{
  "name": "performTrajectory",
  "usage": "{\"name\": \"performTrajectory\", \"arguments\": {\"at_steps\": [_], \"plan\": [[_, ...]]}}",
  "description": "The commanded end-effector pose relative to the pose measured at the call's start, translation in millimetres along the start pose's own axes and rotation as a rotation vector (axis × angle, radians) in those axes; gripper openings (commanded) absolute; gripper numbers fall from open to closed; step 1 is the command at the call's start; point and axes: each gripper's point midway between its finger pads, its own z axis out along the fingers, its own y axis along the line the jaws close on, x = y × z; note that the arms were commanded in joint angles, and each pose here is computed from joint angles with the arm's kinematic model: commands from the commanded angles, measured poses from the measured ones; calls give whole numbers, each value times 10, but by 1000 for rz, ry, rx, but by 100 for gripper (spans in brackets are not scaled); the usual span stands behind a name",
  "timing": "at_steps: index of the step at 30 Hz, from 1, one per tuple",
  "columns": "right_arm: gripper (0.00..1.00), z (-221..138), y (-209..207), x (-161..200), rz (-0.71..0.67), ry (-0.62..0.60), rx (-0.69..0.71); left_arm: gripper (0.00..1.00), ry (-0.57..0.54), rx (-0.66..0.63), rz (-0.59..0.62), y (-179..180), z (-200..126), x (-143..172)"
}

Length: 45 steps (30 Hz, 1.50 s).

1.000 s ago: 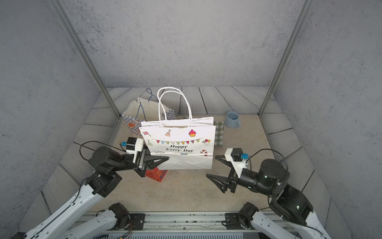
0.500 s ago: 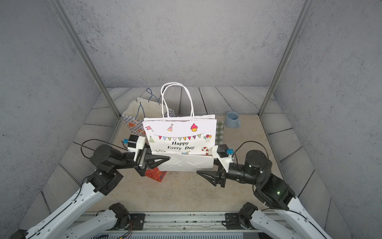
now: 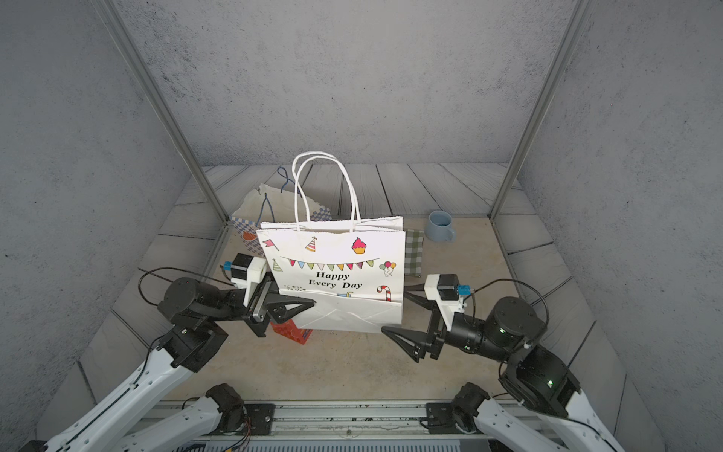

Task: Put away the paper bag
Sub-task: Press the paper bag at the center of the board.

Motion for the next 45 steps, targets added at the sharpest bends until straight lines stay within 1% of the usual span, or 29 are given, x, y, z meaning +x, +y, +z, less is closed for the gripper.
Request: {"name": "performTrajectory", "arguments": {"at_steps": [1,2,4,7,9,11,12,14,15,16,17,18,20,22,23,25,27,28,31,32,33,34,35,36,37,39,40,43,45], "plan": [[88,5,211,-200,15,-20,-113,0,-24,57,28,-159,-1,-192],[84,10,250,-250,11,-27,-136,0,-24,59,25,-161,2,-198],[69,12,319,-318,-3,-39,-177,0,-25,62,28,-169,7,-212],[41,5,350,-379,-18,-57,-191,0,-22,60,24,-154,13,-198],[19,11,347,-387,-24,-64,-192,0,-20,53,24,-140,16,-190],[7,19,335,-383,-21,-64,-187,0,-11,36,25,-108,17,-167],[4,24,328,-379,-21,-65,-185,0,-5,25,29,-93,15,-156],[3,27,308,-389,-25,-70,-173,0,9,-3,33,-42,11,-114],[5,30,286,-396,-27,-72,-160,0,17,-21,32,-7,7,-83],[16,28,265,-411,-30,-77,-145,0,24,-35,30,19,5,-58],[47,30,212,-450,-22,-86,-111,0,36,-42,25,38,2,-19],[61,27,152,-503,-7,-99,-72,0,41,-43,25,42,-1,1],[69,25,122,-584,-1,-109,-48,0,42,-45,22,46,-4,16],[68,41,167,-626,-13,-107,-75,0,42,-50,18,58,-5,28],[63,59,178,-635,-15,-103,-87,0,46,-53,16,69,-5,40],[40,87,218,-633,-26,-93,-119,0,54,-56,12,83,-4,68],[9,117,230,-597,-29,-76,-138,0,57,-60,10,92,-8,89],[0,131,216,-575,-25,-67,-134,0,58,-60,9,92,-9,95],[2,148,191,-544,-21,-59,-126,0,60,-63,2,102,-12,117],[12,153,168,-549,-17,-61,-113,0,62,-61,-1,102,-10,124],[28,151,148,-566,-16,-66,-101,0,64,-58,-5,102,-9,133],[46,148,125,-600,-11,-75,-83,0,68,-55,-10,105,-7,149],[57,146,99,-645,-6,-91,-66,0,73,-54,-19,112,-7,179],[65,138,85,-698,-8,-109,-54,0,77,-52,-26,119,-7,206],[69,140,71,-745,-9,-126,-46,0,84,-49,-36,131,-6,250],[69,123,61,-849,-27,-160,-31,0,100,-39,-62,148,-1,328],[68,111,48,-901,-41,-176,-17,0,105,-37,-75,158,3,355],[51,62,-14,-1061,-86,-238,39,0,108,-44,-80,184,-2,400],[40,23,-4,-1137,-106,-271,47,0,111,-45,-78,189,-4,417]]}}
